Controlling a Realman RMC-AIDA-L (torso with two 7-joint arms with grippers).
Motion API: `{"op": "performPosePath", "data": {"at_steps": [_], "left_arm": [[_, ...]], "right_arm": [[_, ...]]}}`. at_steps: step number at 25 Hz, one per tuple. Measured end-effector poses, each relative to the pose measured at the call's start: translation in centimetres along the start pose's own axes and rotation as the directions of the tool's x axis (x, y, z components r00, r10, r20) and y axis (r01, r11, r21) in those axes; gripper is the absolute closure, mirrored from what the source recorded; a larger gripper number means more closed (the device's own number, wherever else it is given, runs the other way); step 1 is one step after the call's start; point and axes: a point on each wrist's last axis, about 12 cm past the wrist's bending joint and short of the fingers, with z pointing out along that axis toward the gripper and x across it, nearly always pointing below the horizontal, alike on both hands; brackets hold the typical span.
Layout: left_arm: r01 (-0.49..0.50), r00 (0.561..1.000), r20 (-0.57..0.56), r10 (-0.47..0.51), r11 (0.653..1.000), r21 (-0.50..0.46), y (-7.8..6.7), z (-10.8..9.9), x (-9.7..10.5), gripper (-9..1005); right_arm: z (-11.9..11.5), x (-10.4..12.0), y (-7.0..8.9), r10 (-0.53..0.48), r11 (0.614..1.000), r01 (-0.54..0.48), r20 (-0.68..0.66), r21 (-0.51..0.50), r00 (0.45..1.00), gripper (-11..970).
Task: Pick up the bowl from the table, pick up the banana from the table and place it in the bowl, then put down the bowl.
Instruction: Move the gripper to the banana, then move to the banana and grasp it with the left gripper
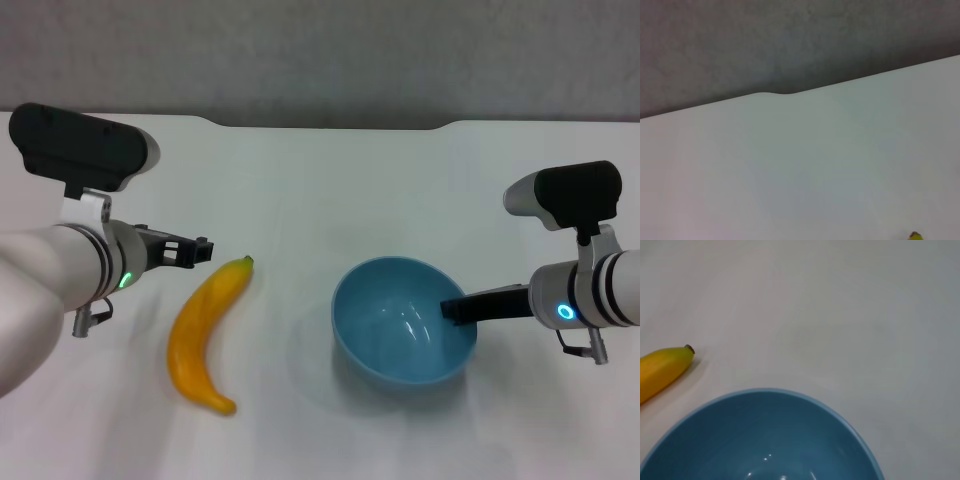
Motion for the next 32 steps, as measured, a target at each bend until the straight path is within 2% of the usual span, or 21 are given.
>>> {"op": "performPosePath", "data": {"at_steps": [3,10,17,26,32], "left_arm": [[-0.007,1.0,0.001,0.007,1.0,0.006,-0.3,0.0,0.0,177],[0.021,0.999,-0.047,-0.019,0.999,0.035,-0.9,-0.2,0.3,176],[-0.06,0.996,-0.061,0.064,0.996,0.066,-2.3,-0.8,0.2,176],[-0.029,0.987,-0.155,0.034,0.999,0.034,-0.8,1.5,2.5,176],[0.061,0.983,-0.175,-0.046,0.995,0.081,-1.3,1.8,2.9,172]], "right_arm": [[-0.1,0.2,-0.2,0.004,1.0,-0.004,0.006,0.006,1.0,936],[-1.0,0.7,-1.1,0.019,0.999,-0.021,0.071,0.03,0.997,934],[-2.6,0.7,-2.0,0.042,0.998,-0.048,0.144,0.039,0.989,933],[-3.3,-0.3,-1.4,0.017,1.0,-0.021,0.177,0.02,0.984,930],[-3.6,-0.3,-1.6,0.017,1.0,-0.021,0.188,0.023,0.982,929]]}}
